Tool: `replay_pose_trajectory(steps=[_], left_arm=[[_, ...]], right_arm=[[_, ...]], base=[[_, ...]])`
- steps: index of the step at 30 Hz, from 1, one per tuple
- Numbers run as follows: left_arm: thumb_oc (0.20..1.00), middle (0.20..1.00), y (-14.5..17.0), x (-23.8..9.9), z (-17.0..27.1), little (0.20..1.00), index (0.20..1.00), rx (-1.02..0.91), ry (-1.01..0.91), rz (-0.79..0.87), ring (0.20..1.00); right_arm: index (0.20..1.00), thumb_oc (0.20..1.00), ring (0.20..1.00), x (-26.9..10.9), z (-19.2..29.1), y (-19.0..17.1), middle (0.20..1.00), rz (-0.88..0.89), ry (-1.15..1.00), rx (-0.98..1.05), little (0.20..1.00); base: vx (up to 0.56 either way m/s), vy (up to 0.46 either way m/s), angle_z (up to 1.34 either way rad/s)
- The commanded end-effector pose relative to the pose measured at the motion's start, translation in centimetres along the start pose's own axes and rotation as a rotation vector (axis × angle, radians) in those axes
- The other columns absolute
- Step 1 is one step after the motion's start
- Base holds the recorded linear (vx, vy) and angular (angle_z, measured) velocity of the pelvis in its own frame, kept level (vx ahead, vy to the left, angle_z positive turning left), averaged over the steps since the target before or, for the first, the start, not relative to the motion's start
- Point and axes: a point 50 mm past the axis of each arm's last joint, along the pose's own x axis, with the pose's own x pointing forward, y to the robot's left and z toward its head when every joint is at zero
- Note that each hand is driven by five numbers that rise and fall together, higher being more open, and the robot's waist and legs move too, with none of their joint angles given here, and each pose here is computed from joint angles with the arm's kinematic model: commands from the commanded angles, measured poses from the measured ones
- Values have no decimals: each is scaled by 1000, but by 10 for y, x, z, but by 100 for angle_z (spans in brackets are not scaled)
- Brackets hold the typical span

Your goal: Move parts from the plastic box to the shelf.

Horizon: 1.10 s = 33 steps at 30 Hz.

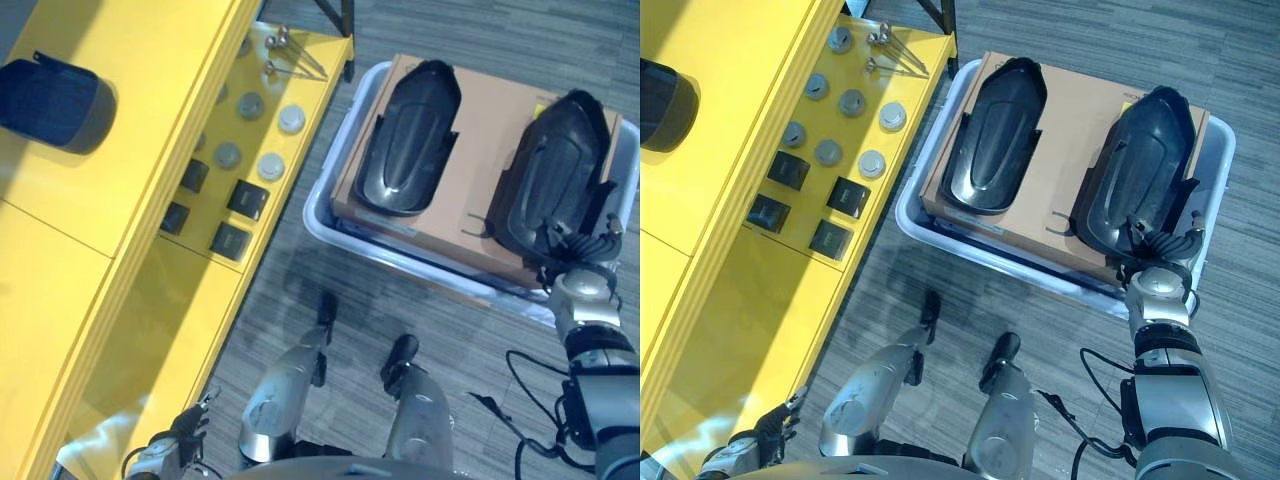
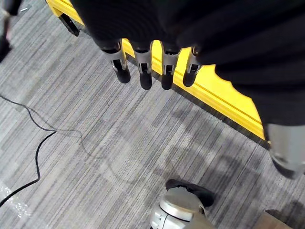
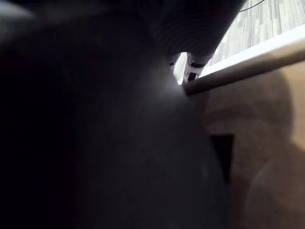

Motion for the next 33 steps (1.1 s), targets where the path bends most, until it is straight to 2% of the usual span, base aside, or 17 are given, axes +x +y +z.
replay_pose_trajectory(steps=[1,2,3,4,17,24,28,32,33], left_arm=[[1000,1000,12,-3,0,1000,1000,29,13,15,1000],[1000,1000,11,-3,0,1000,1000,29,12,14,1000],[1000,1000,11,-3,0,1000,1000,30,11,14,1000],[1000,1000,10,-2,1,1000,1000,34,9,12,1000],[1000,1000,9,-2,18,1000,1000,15,-73,-9,1000],[1000,1000,8,-5,41,1000,1000,-109,-220,-50,1000],[1000,1000,-1,-17,85,1000,1000,-139,-403,-120,1000],[1000,1000,-18,-48,150,1000,1000,-78,-625,-235,1000],[1000,1000,-20,-50,154,1000,1000,-81,-628,-238,1000]], right_arm=[[887,887,887,-2,-5,8,887,60,27,-70,887],[432,432,432,-3,-10,9,432,64,48,-72,432],[285,285,285,-4,-11,9,285,64,52,-72,285],[200,200,200,-5,-16,10,200,68,67,-72,200],[200,200,200,-11,-39,3,200,40,130,-13,200],[200,200,200,-20,-35,-3,200,-58,34,186,200],[200,200,200,-33,-22,-10,200,-81,-74,240,200],[200,200,200,-49,-7,-10,200,-14,-177,269,200],[200,200,200,-50,-6,-9,200,-9,-179,268,200]], base=[[-7,-19,3],[-7,-20,5],[-2,-14,4],[2,-15,5],[3,-16,2],[61,-46,0],[113,-22,-7],[103,-3,-14],[95,20,-23]])
